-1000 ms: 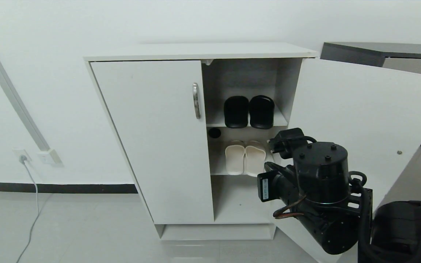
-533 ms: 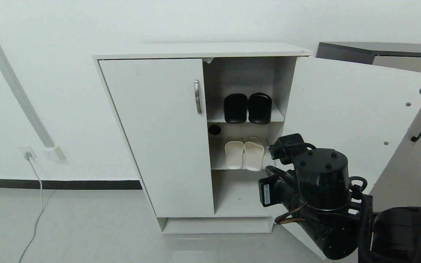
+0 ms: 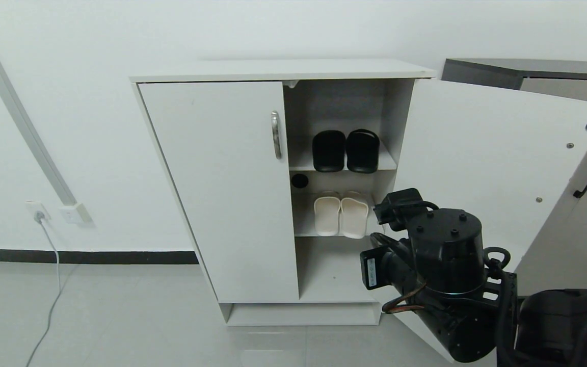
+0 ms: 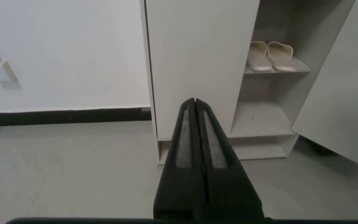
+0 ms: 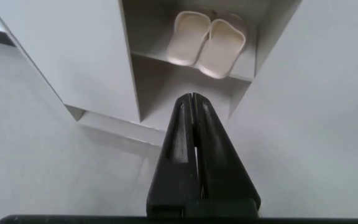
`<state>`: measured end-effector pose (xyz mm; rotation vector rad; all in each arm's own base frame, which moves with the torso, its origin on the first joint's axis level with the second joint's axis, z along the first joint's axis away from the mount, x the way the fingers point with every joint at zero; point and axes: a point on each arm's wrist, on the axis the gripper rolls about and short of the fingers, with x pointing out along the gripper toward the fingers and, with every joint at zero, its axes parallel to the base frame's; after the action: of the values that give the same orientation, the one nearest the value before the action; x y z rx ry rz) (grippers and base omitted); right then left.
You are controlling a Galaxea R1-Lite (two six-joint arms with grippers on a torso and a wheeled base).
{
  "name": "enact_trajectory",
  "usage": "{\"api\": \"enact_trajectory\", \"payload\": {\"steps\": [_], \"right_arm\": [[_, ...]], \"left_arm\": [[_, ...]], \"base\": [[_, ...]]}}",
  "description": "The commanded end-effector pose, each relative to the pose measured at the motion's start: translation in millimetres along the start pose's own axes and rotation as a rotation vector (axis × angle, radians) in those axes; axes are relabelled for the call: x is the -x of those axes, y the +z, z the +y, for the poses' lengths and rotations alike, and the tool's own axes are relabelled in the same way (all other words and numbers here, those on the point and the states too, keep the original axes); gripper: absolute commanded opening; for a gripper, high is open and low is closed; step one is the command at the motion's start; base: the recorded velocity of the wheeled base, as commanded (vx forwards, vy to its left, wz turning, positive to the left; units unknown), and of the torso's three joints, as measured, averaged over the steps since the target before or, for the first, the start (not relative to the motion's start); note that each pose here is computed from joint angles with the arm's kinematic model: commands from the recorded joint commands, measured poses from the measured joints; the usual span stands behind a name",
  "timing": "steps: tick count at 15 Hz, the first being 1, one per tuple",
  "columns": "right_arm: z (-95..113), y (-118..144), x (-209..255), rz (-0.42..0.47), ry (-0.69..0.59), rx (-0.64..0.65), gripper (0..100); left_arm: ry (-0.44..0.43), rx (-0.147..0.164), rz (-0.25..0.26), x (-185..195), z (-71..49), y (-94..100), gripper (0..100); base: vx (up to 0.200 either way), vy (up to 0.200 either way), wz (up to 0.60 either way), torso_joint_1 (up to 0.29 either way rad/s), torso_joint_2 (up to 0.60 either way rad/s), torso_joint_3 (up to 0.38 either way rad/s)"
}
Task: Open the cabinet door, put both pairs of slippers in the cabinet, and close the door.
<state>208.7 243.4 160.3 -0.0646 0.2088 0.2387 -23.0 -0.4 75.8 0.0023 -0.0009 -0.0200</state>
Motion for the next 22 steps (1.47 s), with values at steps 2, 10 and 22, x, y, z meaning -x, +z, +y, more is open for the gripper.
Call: {"api": "enact_trajectory", "payload": {"steps": [2, 10, 22], "right_arm": [[0.0, -0.5, -0.6, 0.002, -0.002, 0.002, 0], [0.1, -3.5, -1.2, 0.01, -0.003, 0.021, 0], [0.0, -4.8, -1.3, 0.014, -0.003, 0.025, 0]], "left_arm": [[0.0, -0.001, 0.001, -0.1, 0.0, 0.0, 0], [0.0, -0.001, 0.001, -0.1, 0.0, 0.0, 0], [0.0, -0.001, 0.001, -0.1, 0.0, 0.0, 0]], "base": [[0.0, 0.0, 0.0, 0.0, 0.0, 0.0], [0.0, 0.0, 0.0, 0.018, -0.26, -0.245], [0.0, 0.0, 0.0, 0.138, -0.47, -0.339]]}}
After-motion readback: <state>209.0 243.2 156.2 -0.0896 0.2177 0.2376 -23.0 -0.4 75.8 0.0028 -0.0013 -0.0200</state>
